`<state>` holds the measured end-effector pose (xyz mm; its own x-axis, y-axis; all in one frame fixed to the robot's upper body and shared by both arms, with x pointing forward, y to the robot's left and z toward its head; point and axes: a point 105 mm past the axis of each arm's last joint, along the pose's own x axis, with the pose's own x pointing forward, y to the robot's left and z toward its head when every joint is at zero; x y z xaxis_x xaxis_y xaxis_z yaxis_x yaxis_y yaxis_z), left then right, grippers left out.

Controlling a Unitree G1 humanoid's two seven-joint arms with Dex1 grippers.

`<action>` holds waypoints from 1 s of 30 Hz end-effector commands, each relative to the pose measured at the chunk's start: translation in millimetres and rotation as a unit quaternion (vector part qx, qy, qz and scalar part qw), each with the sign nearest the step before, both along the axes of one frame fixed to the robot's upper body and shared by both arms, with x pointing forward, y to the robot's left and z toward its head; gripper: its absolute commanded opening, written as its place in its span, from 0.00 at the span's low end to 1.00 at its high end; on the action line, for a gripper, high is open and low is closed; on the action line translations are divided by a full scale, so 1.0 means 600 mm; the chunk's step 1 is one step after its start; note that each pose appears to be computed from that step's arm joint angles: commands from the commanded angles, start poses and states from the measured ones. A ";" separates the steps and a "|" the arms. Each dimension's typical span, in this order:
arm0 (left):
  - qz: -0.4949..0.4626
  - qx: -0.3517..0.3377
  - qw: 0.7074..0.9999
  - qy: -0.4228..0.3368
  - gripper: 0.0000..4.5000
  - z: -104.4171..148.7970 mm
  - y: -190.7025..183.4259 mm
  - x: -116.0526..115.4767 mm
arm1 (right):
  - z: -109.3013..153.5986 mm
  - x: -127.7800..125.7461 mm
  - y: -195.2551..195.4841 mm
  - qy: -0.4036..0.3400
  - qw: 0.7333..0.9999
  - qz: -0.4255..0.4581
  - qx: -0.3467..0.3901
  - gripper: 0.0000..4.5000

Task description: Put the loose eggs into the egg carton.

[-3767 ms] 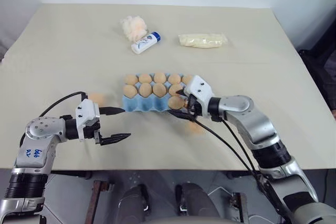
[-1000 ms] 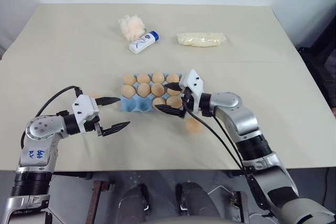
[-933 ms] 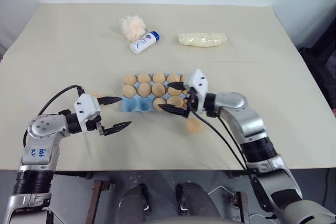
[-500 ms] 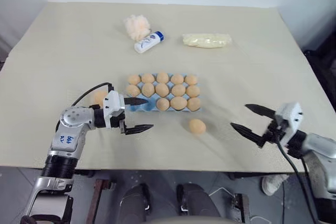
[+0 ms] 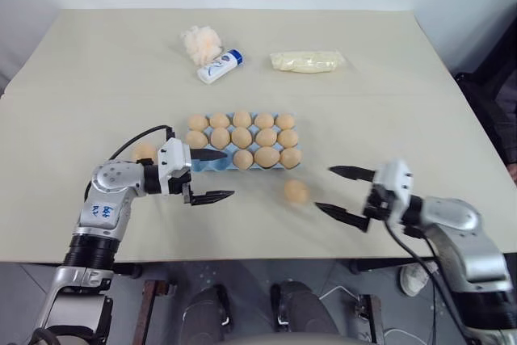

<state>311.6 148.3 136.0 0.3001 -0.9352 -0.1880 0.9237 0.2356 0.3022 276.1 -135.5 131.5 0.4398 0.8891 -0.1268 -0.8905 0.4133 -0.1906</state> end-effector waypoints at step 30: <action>0.151 0.008 0.988 -0.019 1.00 0.006 0.124 -0.039 | 0.082 0.088 0.256 -0.027 0.994 0.105 0.019 0.39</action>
<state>289.4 220.5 129.4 0.5593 -0.8021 -0.2095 0.8164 0.4890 0.3072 323.8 12.7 181.6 0.2371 0.9697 -0.0592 -0.9518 0.2196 -0.2143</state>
